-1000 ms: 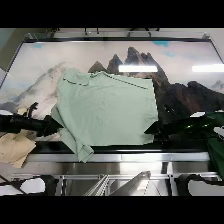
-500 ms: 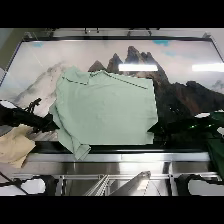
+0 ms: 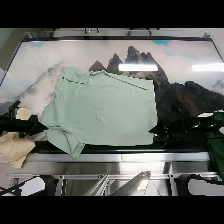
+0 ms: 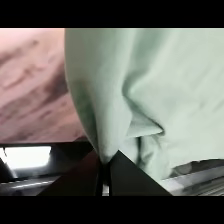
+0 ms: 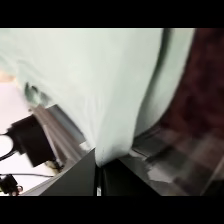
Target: Fold the shirts.
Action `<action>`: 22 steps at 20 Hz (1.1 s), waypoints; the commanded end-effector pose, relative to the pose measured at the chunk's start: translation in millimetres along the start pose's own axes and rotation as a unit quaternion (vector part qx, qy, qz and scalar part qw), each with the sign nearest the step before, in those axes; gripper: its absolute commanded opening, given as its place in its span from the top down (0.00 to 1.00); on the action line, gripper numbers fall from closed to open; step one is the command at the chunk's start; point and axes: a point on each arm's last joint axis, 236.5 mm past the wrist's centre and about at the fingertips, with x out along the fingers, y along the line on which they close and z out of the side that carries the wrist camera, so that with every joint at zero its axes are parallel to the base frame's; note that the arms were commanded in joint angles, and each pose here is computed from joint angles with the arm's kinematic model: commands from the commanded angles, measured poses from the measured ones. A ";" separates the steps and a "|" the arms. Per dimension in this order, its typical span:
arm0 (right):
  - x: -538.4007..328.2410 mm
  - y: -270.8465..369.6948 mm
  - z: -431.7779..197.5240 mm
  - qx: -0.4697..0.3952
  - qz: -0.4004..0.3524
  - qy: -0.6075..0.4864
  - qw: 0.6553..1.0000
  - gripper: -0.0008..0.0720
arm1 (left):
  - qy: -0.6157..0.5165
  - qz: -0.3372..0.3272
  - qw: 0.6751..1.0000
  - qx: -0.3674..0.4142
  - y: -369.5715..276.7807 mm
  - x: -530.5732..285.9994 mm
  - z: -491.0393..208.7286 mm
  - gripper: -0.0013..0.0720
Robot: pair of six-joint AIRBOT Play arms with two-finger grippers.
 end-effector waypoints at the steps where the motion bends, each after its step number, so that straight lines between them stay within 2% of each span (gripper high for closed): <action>1: -24.8 89.1 -3.0 -0.064 0.119 -0.002 0.991 0.97 | -0.104 -0.168 0.976 0.092 -102.3 -56.8 22.7 0.94; 2: -41.3 129.7 -2.1 -0.110 0.155 -0.024 0.981 0.97 | -0.158 -0.249 0.943 0.154 -156.8 -100.9 23.1 0.94; 3: -64.3 175.0 -0.3 -0.160 0.187 -0.062 0.967 0.97 | -0.214 -0.325 0.893 0.227 -211.3 -155.3 10.7 0.95; 4: -89.2 218.0 -1.0 -0.218 0.207 -0.108 0.948 0.97 | -0.268 -0.389 0.829 0.300 -258.1 -210.7 -12.5 0.95; 5: -117.6 265.2 -7.4 -0.284 0.220 -0.161 0.919 0.97 | -0.329 -0.438 0.748 0.374 -296.8 -269.9 -47.0 0.95; 8: -192.4 380.5 -48.7 -0.444 0.198 -0.330 0.809 0.97 | -0.450 -0.505 0.546 0.494 -350.2 -392.6 -157.1 0.95; 10: -230.5 436.6 -87.6 -0.519 0.149 -0.434 0.722 0.97 | -0.463 -0.564 0.395 0.558 -350.8 -443.2 -238.3 0.95; 11: -243.8 454.9 -105.1 -0.543 0.130 -0.473 0.682 0.97 | -0.457 -0.590 0.350 0.566 -345.8 -460.7 -258.3 0.95; 12: -254.7 466.0 -116.2 -0.552 0.109 -0.507 0.653 0.97 | -0.451 -0.598 0.347 0.565 -344.2 -469.2 -256.0 0.96; 13: -262.2 470.9 -122.5 -0.557 0.086 -0.533 0.631 0.97 | -0.447 -0.591 0.370 0.560 -345.1 -471.1 -239.6 0.96; 14: -264.0 469.6 -123.8 -0.559 0.067 -0.544 0.622 0.97 | -0.446 -0.577 0.409 0.548 -346.7 -469.3 -215.3 0.96; 15: -263.3 462.0 -117.5 -0.557 0.040 -0.546 0.624 0.97 | -0.445 -0.558 0.464 0.525 -347.3 -463.9 -182.8 0.96; 16: -262.4 449.8 -105.0 -0.547 0.013 -0.544 0.636 0.97 | -0.445 -0.532 0.522 0.497 -344.8 -453.8 -147.6 0.95; 18: -260.1 419.0 -72.0 -0.502 -0.010 -0.526 0.686 0.97 | -0.433 -0.466 0.639 0.432 -327.1 -417.4 -73.9 0.95; 20: -246.7 387.4 -41.2 -0.469 -0.006 -0.487 0.737 0.97 | -0.389 -0.423 0.728 0.375 -307.0 -360.7 -14.9 0.95; 22: -224.4 352.7 -7.8 -0.437 0.006 -0.447 0.781 0.97 | -0.317 -0.400 0.791 0.339 -295.4 -294.9 22.8 0.95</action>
